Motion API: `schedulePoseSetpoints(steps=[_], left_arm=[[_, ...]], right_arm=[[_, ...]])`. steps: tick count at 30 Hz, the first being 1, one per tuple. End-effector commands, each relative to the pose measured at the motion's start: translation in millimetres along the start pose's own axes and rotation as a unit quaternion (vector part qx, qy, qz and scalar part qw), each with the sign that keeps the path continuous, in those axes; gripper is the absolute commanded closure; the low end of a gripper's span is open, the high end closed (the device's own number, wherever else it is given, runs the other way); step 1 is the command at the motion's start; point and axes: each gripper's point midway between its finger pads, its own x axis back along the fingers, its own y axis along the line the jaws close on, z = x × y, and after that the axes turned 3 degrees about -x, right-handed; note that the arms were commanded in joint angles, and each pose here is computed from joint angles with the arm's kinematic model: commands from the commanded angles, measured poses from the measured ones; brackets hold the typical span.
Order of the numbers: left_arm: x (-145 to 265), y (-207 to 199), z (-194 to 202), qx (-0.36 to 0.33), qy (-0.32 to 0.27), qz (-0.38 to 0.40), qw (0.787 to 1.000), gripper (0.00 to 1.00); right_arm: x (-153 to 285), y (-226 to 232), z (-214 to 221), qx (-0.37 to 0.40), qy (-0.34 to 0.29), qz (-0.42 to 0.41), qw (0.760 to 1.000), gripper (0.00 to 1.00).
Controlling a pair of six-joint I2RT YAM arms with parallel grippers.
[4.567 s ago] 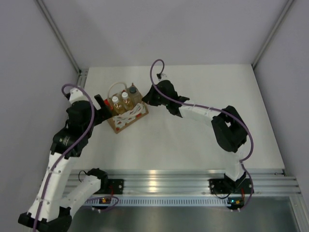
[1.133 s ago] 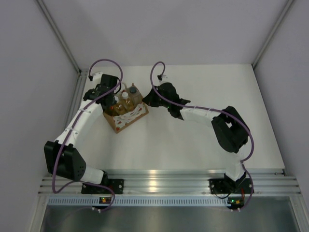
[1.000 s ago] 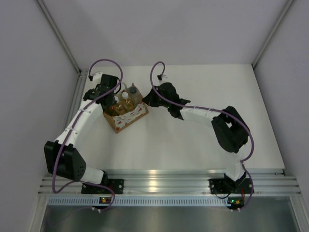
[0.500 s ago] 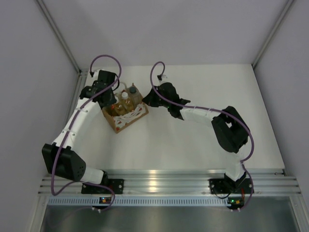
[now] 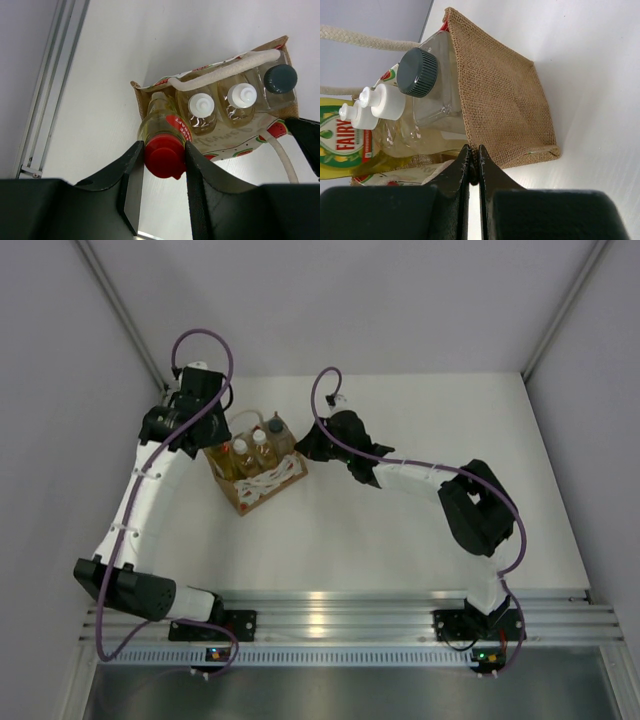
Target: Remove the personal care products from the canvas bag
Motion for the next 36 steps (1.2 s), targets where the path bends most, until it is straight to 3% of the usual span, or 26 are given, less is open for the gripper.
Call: schedulePoseSetpoints(steps=[1, 11, 23, 30, 36], left_arm=[[74, -1, -66, 0.051, -0.127, 0.077, 0.988, 1.00], [136, 5, -79, 0.065, -0.165, 0.141, 0.974, 1.00], [172, -1, -31, 0.044, -0.137, 0.235, 0.961, 1.00], [152, -3, 16, 0.021, -0.084, 0.241, 0.967, 1.00], [121, 6, 45, 0.036, -0.047, 0.194, 0.979, 1.00]], right_arm=[[2, 17, 21, 0.007, 0.037, -0.007, 0.999, 1.00], [-3, 14, 20, 0.009, 0.036, 0.002, 0.999, 1.00], [-4, 16, 13, 0.013, 0.032, 0.006, 0.999, 1.00], [-5, 20, 9, 0.015, 0.030, 0.005, 0.999, 1.00], [-3, 24, 5, 0.020, 0.029, 0.004, 0.999, 1.00]])
